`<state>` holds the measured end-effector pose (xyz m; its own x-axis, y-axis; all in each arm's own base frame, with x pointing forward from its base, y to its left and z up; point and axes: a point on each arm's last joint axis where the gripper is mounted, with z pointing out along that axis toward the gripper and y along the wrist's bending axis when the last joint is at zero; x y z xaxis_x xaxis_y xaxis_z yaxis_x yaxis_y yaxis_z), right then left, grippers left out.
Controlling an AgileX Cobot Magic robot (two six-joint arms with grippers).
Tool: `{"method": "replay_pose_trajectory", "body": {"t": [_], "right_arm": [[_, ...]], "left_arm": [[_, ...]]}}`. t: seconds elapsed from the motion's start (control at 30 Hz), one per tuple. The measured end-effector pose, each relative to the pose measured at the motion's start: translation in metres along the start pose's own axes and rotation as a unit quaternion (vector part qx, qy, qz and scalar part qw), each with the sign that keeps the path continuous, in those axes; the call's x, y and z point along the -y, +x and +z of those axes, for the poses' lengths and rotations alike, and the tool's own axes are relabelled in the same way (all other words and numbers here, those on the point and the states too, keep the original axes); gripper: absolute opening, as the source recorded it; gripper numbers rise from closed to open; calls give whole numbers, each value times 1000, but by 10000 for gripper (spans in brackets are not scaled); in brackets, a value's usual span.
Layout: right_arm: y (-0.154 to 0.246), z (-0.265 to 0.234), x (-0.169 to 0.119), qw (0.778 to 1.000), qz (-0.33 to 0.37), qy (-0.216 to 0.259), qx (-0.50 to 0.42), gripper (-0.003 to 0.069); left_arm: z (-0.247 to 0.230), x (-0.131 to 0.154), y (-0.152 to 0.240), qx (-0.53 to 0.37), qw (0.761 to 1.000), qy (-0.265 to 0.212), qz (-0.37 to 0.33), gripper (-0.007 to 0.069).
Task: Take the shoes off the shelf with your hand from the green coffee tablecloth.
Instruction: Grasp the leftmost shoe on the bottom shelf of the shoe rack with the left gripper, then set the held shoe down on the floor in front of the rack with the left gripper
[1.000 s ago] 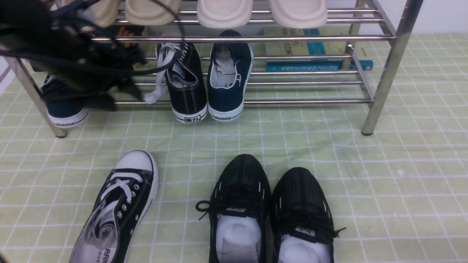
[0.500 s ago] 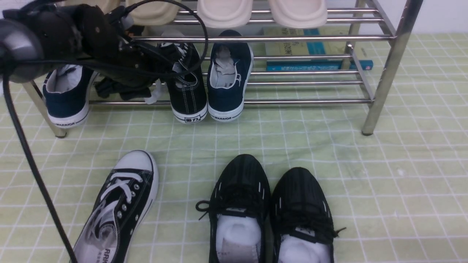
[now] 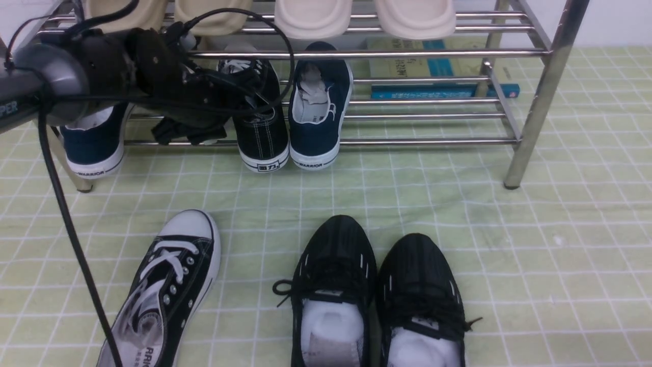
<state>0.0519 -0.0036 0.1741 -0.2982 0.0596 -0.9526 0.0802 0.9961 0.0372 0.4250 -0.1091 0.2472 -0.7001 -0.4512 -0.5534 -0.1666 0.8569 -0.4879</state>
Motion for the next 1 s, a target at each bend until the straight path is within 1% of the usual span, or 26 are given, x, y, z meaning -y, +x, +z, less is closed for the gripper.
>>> {"method": "replay_pose_trajectory", "body": {"t": [0.07,0.1,0.17,0.23,0.4,0.53,0.63,0.67,0.7,0.83,0.9,1.0], "right_arm": [[0,0,0,1000,0,0,0,239],[0,0,0,1000,0,0,0,239],[0,0,0,1000,0,0,0,239],[0,0,0,1000,0,0,0,239],[0,0,0,1000,0,0,0,239],[0,0,0,1000,0,0,0,239],[0,0,0,1000,0,0,0,239],[0,0,0,1000,0,0,0,239],[0,0,0,1000,0,0,0,239],[0,0,0,1000,0,0,0,239],[0,0,0,1000,0,0,0,239],[0,0,0,1000,0,0,0,239]], "left_arm": [[0,0,0,0,1000,2,-3,195],[0,1,0,-1,1000,2,-4,158],[-1,1,0,-5,1000,0,-2,55],[-5,1,0,-12,1000,-2,9,19],[-22,4,3,-43,998,-12,44,7],[-59,10,3,-75,994,-16,78,8],[-84,14,1,-78,992,-13,93,8],[-84,14,1,-78,992,-13,93,8],[-100,17,0,-77,991,-9,105,8],[-131,21,1,-82,989,-6,124,8],[-148,17,7,-85,988,-10,132,8],[-160,3,25,-87,988,-19,123,8]]}}
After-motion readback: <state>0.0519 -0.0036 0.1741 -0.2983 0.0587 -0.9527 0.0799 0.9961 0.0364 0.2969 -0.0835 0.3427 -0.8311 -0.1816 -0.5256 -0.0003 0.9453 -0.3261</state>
